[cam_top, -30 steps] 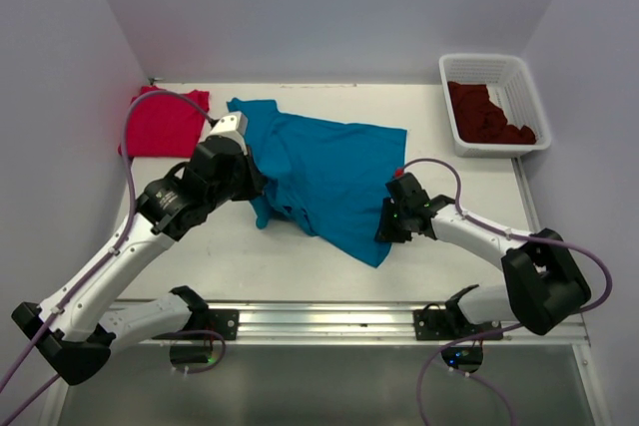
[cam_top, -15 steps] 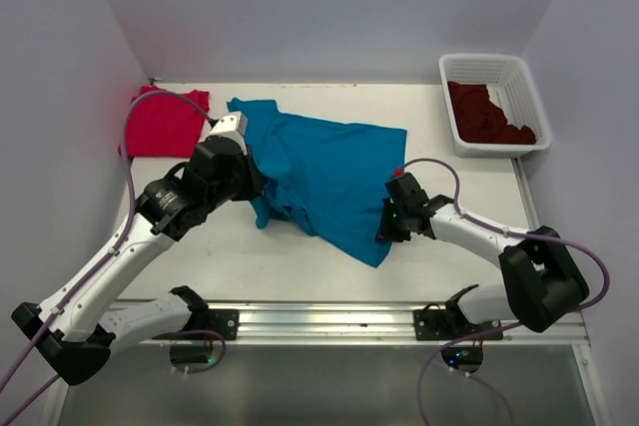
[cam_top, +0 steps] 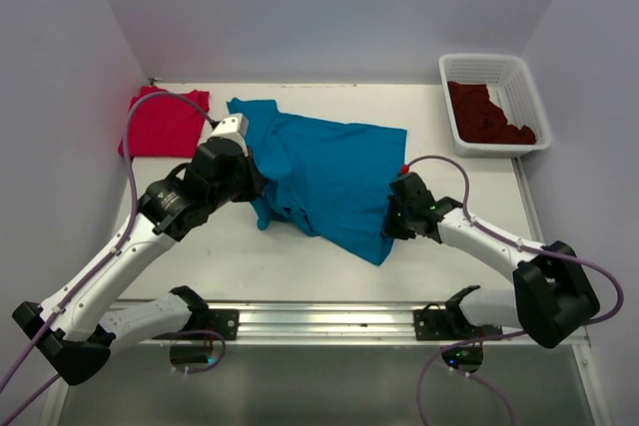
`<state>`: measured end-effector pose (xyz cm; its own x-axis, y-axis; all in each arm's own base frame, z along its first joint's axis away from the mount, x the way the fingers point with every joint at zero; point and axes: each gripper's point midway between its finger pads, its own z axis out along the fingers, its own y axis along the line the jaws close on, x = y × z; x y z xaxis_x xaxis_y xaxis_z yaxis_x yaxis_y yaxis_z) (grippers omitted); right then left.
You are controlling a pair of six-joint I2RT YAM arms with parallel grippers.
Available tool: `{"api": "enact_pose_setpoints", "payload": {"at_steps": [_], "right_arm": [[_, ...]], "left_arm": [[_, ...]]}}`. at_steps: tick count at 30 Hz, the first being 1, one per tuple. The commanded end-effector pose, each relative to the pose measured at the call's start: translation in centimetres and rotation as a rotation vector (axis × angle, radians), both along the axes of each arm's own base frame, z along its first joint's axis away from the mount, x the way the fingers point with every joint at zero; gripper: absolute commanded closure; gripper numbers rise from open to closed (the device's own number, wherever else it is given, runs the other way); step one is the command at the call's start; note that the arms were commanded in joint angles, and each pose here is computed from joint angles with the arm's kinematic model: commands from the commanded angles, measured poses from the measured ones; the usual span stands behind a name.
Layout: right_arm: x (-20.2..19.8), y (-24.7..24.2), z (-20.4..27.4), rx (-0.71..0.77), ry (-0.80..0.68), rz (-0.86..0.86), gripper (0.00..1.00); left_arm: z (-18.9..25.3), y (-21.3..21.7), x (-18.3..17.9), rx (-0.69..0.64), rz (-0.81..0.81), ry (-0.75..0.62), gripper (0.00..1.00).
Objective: Fold and stack the t-shirts
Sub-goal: Flatten the tshirt out
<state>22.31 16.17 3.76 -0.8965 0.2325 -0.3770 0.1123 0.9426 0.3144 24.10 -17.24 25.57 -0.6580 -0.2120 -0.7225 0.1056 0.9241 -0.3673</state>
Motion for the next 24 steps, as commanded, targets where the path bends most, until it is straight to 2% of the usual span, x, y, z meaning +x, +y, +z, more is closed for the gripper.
{"api": "enact_pose_setpoints", "payload": {"at_steps": [1,13,24], "right_arm": [[1.7,-1.3,2.2,-0.064,-0.092,-0.051,1.0],[4.9,-5.7,4.0,-0.335,-0.158,-0.227,1.0],[9.2,-5.8,3.3,-0.449,-0.206,-0.292,1.0]], "left_arm": [[1.0,-0.6,0.2,-0.048,-0.003,-0.036,1.0],[1.2,-0.1,0.0,-0.043,0.007,-0.042,1.0],[1.2,0.3,-0.2,-0.035,0.016,-0.04,1.0]]}}
